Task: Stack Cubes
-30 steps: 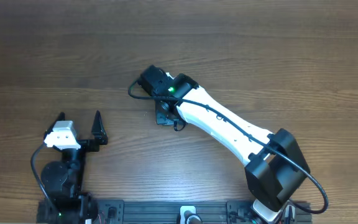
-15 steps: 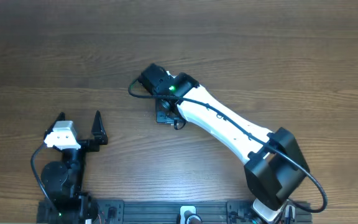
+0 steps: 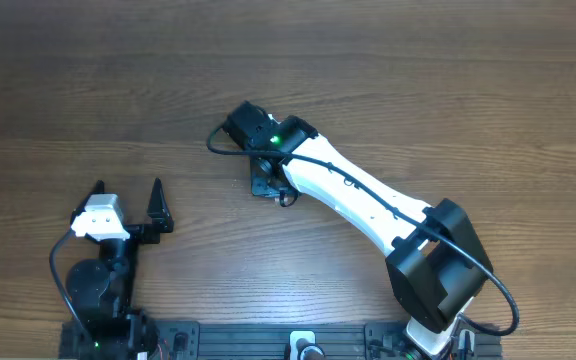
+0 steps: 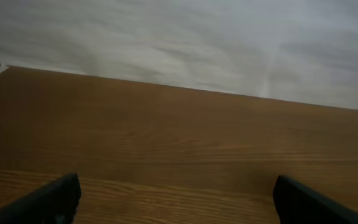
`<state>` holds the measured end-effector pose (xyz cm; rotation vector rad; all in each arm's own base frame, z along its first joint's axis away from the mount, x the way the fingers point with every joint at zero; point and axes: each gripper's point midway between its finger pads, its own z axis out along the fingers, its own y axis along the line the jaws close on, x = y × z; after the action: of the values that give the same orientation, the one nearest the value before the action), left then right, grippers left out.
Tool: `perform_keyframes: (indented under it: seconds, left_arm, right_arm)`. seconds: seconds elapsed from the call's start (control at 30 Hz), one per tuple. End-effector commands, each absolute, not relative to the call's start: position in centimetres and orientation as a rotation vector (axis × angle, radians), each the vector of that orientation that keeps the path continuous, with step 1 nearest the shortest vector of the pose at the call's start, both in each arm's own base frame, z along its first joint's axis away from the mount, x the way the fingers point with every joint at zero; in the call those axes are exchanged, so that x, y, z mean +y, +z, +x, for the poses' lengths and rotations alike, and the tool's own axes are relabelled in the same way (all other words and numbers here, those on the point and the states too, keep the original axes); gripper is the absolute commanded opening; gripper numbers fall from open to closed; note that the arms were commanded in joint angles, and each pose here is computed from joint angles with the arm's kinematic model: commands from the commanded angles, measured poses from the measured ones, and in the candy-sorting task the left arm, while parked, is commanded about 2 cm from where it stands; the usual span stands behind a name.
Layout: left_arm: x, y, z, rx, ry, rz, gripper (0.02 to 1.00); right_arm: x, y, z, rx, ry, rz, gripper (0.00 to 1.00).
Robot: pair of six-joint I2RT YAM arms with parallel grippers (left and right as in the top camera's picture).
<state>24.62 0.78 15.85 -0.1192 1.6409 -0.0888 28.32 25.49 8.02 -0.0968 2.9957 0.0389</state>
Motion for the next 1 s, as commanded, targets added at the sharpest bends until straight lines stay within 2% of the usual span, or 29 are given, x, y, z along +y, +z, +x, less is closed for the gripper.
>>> perform_keyframes:
  seconds: [0.03,1.0]
  left_arm:
    - [0.68,15.73,24.61,1.64,-0.09,-0.107,1.0]
    - [0.68,15.72,24.61,1.641,-0.09,-0.107,1.0]
  right_arm:
    - [25.75,8.34,28.97,2.983,0.056,-0.096,0.2]
    - [25.87,8.05,29.05,2.985,0.054,-0.097,0.268]
